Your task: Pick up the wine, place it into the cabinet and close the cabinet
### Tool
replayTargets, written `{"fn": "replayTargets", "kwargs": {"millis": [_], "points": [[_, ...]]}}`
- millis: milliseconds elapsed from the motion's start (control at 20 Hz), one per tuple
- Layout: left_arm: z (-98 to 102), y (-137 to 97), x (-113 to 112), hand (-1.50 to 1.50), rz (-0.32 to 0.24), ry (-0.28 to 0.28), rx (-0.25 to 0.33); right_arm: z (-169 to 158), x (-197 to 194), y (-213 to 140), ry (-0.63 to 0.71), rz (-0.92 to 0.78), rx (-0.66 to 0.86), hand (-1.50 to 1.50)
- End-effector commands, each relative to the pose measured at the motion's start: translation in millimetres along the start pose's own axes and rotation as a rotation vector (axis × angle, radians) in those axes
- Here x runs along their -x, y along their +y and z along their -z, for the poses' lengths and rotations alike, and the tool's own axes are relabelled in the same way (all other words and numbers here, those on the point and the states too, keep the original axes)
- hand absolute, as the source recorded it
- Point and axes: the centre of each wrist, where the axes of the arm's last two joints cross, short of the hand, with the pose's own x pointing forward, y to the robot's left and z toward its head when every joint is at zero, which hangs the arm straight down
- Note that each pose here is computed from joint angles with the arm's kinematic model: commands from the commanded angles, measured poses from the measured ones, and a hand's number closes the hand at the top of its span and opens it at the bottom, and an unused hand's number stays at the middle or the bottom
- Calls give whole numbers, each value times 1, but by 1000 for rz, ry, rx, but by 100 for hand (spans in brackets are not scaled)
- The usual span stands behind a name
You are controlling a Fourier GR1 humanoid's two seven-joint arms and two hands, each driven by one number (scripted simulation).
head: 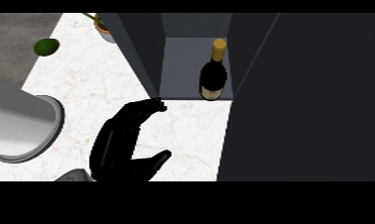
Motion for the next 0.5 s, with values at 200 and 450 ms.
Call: {"fn": "replayTargets", "kwargs": {"millis": [200, 450], "points": [[-30, 32, -51, 150, -3, -13, 4, -22, -8, 19, -3, 138, -176, 150], [-56, 62, -69, 150, 22, 15, -16, -8, -26, 49, -32, 154, -297, 150]]}}
